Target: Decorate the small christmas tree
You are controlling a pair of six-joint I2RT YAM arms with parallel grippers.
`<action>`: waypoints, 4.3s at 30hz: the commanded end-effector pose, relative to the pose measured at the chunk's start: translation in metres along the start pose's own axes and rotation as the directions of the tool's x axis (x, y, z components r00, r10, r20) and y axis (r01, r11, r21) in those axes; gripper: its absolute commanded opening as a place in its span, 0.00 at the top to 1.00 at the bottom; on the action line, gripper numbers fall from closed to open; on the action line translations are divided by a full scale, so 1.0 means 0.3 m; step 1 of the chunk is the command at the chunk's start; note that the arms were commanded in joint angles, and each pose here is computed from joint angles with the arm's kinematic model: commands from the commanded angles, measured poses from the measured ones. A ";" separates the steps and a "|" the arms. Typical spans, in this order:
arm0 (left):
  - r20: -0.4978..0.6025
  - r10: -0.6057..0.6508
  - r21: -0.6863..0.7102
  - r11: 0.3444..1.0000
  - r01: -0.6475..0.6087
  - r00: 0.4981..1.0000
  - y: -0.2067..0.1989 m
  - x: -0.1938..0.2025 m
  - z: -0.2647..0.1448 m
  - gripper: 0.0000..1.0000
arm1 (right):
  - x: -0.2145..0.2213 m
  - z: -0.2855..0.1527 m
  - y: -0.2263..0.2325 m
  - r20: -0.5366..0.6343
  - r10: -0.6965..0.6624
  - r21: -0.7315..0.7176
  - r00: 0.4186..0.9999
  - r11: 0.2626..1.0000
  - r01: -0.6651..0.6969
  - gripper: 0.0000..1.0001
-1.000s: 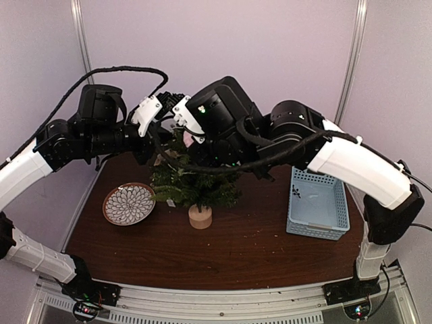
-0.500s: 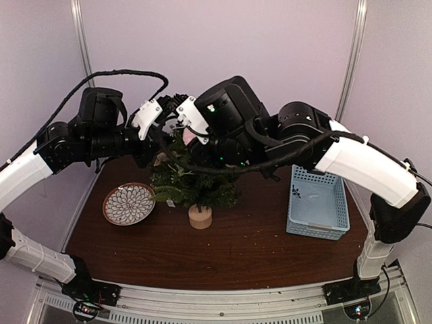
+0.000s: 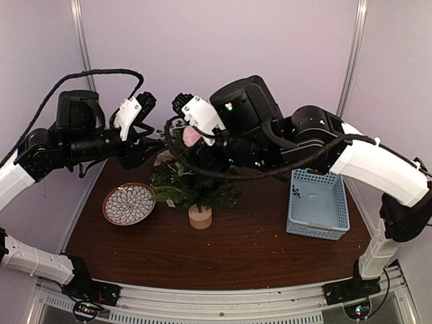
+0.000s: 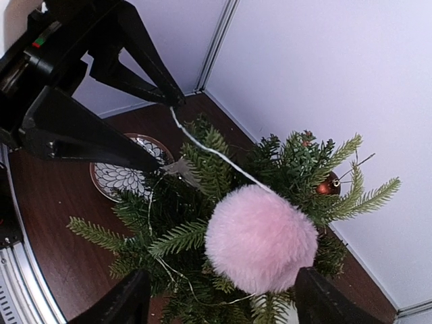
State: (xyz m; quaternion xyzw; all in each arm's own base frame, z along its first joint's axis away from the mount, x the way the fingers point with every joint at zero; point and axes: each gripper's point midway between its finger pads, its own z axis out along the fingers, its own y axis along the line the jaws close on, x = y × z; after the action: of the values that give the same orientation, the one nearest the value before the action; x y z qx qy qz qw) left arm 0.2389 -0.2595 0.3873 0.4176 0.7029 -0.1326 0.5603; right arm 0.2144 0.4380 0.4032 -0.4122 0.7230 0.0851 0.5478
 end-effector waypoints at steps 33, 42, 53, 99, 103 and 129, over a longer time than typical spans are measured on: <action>-0.040 -0.523 -0.213 0.837 0.504 0.851 0.244 0.235 -0.026 0.26 | 0.917 -0.203 -0.686 -0.363 0.637 0.428 0.681 0.762 -0.485 0.34; -0.044 -0.536 -0.224 0.828 0.514 0.843 0.261 0.232 -0.004 0.27 | 1.203 -0.036 -0.757 -0.529 0.643 0.463 0.553 0.765 -0.447 0.48; -0.031 -0.530 -0.238 0.827 0.509 0.847 0.276 0.220 -0.010 0.27 | 1.425 0.145 -0.727 -0.636 0.642 0.417 0.428 0.753 -0.509 0.55; -0.031 -0.500 -0.225 0.847 0.481 0.866 0.284 0.170 -0.037 0.28 | 1.237 -0.008 -0.761 -0.551 0.627 0.384 0.551 0.777 -0.499 1.00; -0.057 -0.470 -0.129 0.879 0.460 0.881 0.238 0.122 -0.053 0.27 | 1.035 -0.051 -0.680 -0.480 0.554 0.255 0.681 0.830 -0.496 1.00; 0.054 -0.097 0.540 0.840 0.052 0.994 -0.284 -0.091 -0.212 0.42 | 0.409 -0.335 -0.003 -0.073 0.002 -0.332 0.997 0.943 -0.026 1.00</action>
State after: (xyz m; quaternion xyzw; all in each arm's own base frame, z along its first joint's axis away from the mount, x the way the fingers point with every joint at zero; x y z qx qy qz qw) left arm 0.1545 -0.2632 0.4163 0.4694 0.6676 -0.3649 0.4481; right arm 0.1346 0.2951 0.3130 -0.4755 0.7531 0.2173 0.3994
